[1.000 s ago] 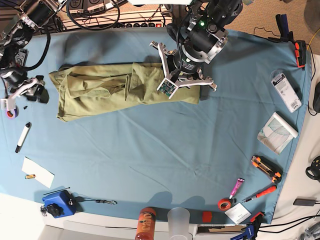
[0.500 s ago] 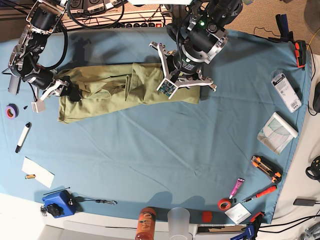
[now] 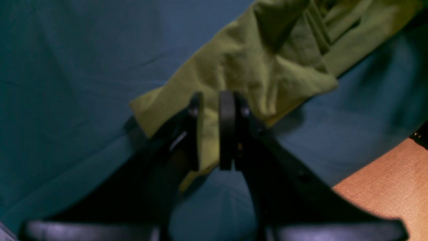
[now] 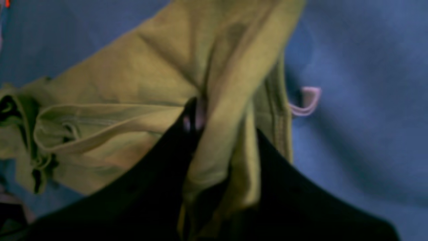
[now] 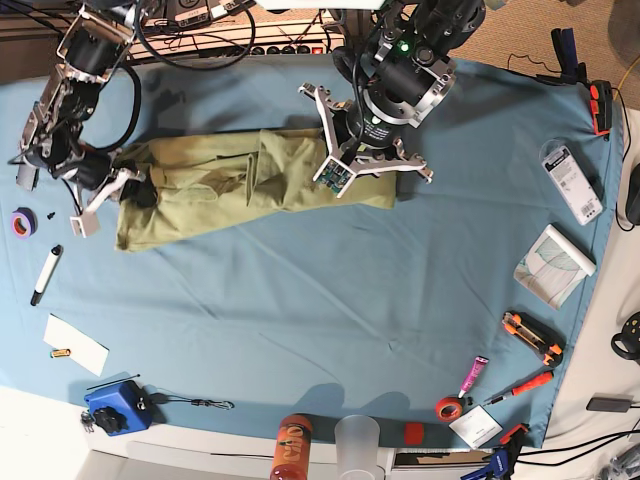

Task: Layout the t-shirt on the table in an organized manner, then fold the t-shirt properly
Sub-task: 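Release the left gripper and regrasp the strip end with the right gripper, then fold the right gripper's end of the strip over onto the folded stack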

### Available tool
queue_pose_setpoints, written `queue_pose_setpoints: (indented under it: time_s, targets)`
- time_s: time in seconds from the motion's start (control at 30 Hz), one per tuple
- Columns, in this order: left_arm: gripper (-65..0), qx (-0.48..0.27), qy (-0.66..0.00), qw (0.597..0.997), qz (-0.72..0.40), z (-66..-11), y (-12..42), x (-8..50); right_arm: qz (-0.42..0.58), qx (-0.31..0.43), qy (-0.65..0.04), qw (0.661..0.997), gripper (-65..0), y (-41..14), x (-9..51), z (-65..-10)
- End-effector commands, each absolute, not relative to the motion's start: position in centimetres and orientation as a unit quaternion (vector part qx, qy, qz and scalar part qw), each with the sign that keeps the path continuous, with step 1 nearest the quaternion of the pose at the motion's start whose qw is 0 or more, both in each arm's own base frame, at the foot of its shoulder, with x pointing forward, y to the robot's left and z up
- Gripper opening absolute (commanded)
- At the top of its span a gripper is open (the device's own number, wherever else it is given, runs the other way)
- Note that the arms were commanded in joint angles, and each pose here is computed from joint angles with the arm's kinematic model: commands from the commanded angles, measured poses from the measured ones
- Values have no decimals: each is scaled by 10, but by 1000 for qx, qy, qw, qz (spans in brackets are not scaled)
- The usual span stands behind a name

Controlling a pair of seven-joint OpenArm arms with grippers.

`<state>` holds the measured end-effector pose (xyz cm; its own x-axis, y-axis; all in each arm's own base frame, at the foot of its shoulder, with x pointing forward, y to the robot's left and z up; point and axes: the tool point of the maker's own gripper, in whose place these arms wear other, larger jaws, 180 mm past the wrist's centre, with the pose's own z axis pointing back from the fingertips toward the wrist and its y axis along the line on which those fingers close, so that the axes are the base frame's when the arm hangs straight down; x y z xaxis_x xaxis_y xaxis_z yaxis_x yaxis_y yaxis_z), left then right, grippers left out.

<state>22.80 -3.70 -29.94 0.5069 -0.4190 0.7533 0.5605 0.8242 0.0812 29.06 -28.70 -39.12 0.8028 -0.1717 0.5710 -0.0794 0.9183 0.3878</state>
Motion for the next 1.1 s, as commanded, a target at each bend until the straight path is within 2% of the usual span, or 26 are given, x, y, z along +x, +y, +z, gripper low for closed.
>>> queue_pose_setpoints:
  time_s: [0.0, 0.2, 0.4, 0.57, 0.77, 0.97, 1.07]
  targets:
    - [-575, -90, -423, 857, -279, -291, -39, 231, -22, 154, -314, 937, -650, -310, 297, -383]
    - [-575, -88, -415, 862, -277, -294, -37, 230, -15, 55, -336, 940, -650, -365, 320, -347]
    - [-575, -85, -410, 869, -263, -295, -34, 230, -3, 8, -343, 939, -650, -390, 323, -314]
    - [-575, -60, -392, 879, -264, -303, -24, 226, 22, -8, -342, 939, -650, -377, 318, -306]
    - [-575, -31, -369, 902, -223, -318, 3, 221, 77, -28, -376, 923, -650, -337, 307, -288]
    - [-575, 30, -355, 922, -150, -326, 67, 234, 121, 4, -429, 895, -650, -279, 295, -265]
    - [-575, 18, -349, 928, -129, -328, 84, 237, 136, 25, -432, 891, -650, -258, 291, -262]
